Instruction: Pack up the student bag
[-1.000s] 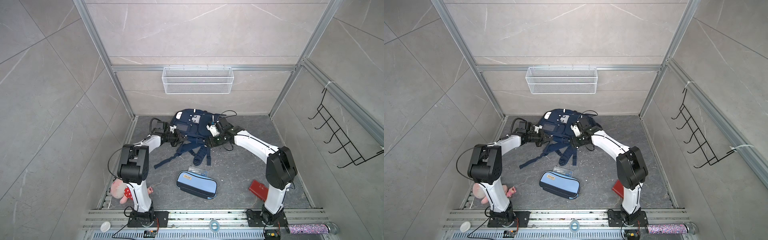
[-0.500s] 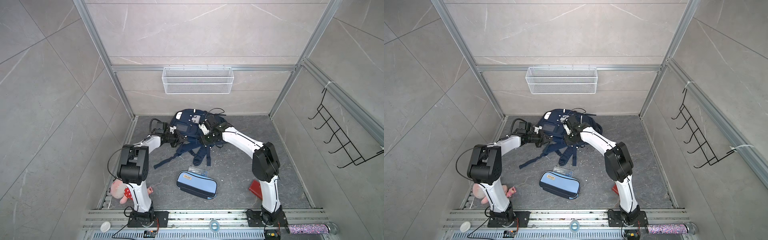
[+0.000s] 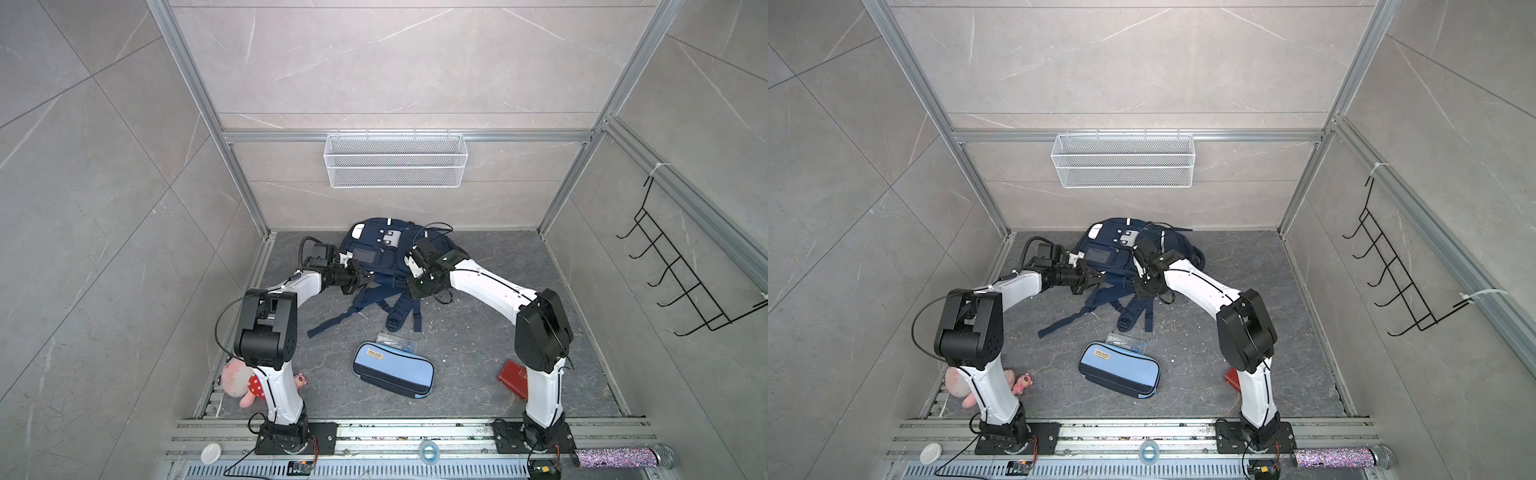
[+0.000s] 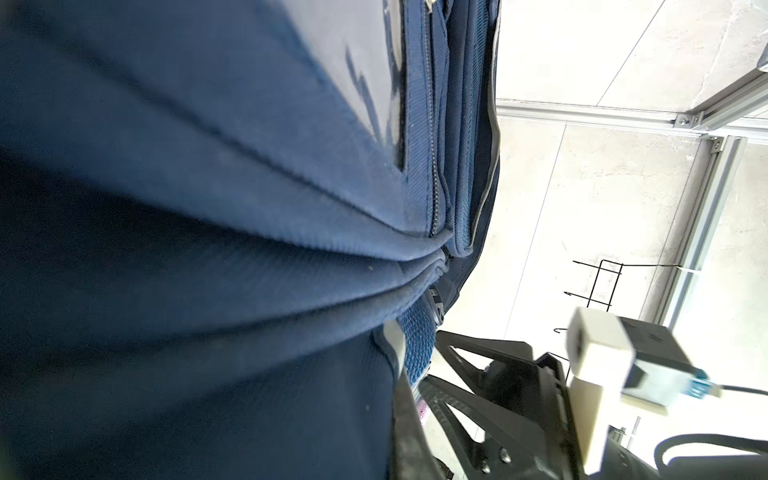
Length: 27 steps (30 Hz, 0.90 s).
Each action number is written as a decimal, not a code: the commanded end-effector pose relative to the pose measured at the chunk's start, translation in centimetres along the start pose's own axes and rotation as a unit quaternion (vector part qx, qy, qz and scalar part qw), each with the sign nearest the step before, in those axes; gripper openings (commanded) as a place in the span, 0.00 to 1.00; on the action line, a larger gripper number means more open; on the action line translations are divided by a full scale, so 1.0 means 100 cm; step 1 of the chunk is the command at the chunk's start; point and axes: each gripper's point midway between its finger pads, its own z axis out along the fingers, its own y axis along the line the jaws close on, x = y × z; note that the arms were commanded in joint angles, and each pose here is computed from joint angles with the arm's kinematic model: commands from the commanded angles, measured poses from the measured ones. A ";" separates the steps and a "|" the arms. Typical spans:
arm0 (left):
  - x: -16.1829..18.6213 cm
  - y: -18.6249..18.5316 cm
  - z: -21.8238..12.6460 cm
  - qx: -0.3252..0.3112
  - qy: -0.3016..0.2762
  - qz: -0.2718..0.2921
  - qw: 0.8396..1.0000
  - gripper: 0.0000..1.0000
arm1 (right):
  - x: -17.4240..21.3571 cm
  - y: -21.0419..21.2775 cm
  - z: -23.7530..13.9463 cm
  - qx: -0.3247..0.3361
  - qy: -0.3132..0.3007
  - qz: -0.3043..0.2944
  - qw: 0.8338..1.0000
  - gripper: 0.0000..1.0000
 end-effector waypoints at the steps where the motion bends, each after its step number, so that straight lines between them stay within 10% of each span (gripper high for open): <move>1: -0.005 -0.060 -0.022 0.065 -0.006 0.061 0.996 0.00 | -0.015 -0.001 0.014 -0.012 -0.009 0.033 0.999 0.46; 27: -0.002 -0.062 -0.023 0.072 -0.005 0.058 0.996 0.00 | -0.050 -0.018 0.032 0.015 -0.032 0.011 0.999 0.07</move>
